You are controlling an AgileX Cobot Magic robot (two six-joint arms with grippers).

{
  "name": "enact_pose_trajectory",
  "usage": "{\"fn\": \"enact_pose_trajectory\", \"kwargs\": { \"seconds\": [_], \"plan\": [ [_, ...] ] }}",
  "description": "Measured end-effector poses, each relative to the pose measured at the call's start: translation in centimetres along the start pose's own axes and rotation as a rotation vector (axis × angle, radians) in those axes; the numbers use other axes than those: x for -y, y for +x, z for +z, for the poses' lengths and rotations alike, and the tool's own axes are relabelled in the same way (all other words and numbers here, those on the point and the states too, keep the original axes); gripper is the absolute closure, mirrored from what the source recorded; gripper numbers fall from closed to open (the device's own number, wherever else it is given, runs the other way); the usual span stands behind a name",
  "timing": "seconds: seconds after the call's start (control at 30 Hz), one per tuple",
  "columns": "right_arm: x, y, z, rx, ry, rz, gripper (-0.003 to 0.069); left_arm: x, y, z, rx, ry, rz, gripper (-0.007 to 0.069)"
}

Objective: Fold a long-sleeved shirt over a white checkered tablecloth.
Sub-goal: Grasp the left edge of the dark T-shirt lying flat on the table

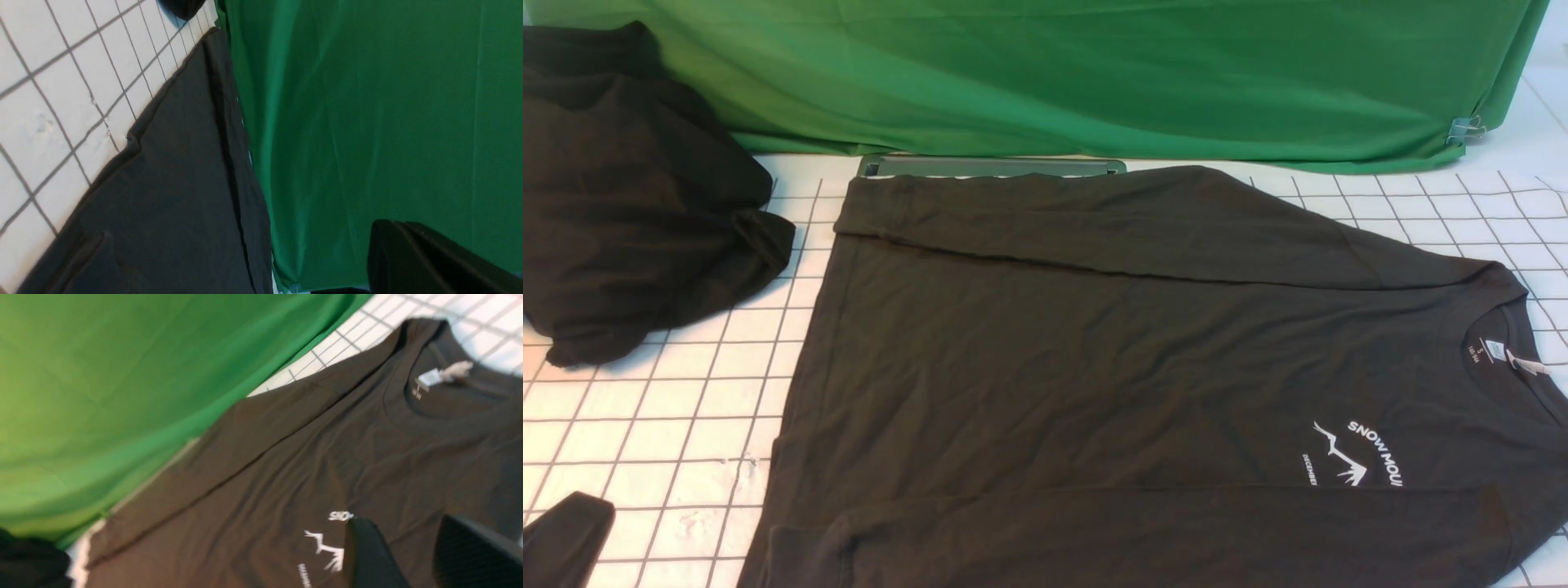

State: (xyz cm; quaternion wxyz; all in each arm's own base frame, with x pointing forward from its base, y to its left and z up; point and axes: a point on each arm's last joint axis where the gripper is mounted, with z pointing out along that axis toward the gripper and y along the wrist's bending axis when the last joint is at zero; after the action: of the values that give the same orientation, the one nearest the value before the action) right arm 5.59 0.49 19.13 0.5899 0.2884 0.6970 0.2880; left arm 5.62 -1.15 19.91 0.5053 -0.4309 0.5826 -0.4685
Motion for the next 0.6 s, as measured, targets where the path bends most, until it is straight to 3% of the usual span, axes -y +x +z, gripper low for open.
{"fn": "enact_pose_trajectory", "kwargs": {
  "seconds": [0.23, 0.4, 0.47, 0.57, 0.6],
  "plan": [
    [-0.1, 0.0, 0.0, 0.004, -0.008, 0.055, 0.0426, 0.0, -0.2, 0.0, 0.020, 0.001, 0.025, 0.0623],
    [-1.9, -1.7, -0.6, 0.073, -0.084, 0.008, 0.0535, 1.1, -0.8, -0.2, 0.077, 0.054, 0.086, 0.0623],
    [-5.2, -4.6, -2.1, 0.190, -0.179, -0.159, 0.0624, 5.0, -1.3, -1.2, 0.111, 0.153, 0.250, 0.0623],
    [-9.4, -8.2, -3.8, 0.258, -0.209, -0.367, 0.0648, 10.2, -1.9, -2.0, 0.114, 0.201, 0.445, 0.0623],
    [-9.3, -8.2, -3.6, 0.254, -0.201, -0.383, 0.0648, 10.5, -1.9, -2.0, 0.100, 0.192, 0.460, 0.0623]
  ]
}}
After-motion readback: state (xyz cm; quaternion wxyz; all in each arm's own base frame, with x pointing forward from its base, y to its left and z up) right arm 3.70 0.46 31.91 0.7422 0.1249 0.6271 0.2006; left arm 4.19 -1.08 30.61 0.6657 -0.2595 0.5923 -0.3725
